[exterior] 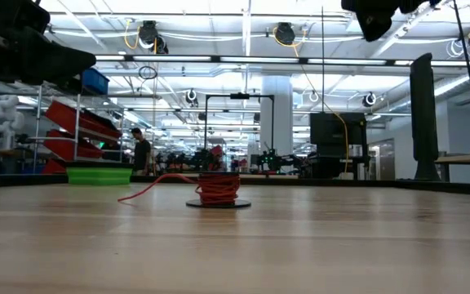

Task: Coil cords
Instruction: Uncoil the red wire from the spool

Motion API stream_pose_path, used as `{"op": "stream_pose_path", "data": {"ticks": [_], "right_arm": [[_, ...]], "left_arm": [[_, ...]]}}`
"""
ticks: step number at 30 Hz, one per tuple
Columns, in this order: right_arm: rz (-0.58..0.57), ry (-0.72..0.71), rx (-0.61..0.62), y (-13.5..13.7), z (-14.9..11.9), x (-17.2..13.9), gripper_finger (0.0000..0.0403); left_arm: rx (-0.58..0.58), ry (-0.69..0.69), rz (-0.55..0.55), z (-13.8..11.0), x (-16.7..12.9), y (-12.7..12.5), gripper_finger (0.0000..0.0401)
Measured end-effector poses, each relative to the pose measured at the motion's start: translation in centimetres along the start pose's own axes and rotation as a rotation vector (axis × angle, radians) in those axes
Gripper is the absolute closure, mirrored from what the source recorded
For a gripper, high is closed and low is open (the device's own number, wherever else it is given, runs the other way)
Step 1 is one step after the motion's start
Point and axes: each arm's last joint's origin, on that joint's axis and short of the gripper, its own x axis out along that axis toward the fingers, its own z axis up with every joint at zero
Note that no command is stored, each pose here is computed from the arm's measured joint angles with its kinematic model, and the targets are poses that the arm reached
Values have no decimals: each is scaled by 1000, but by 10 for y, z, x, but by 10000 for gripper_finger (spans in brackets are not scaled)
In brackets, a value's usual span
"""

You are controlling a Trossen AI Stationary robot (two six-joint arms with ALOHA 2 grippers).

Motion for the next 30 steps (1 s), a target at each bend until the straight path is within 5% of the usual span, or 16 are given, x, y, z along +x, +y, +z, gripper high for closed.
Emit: {"op": "stream_pose_path", "data": {"ticks": [11,30], "right_arm": [[7,73,69,9,-39,8,403],[126,116,43,42,-59,35,403]], "left_arm": [[0,0,0,0,0,0,388],[131,-7,15,1,0,0,388]]}}
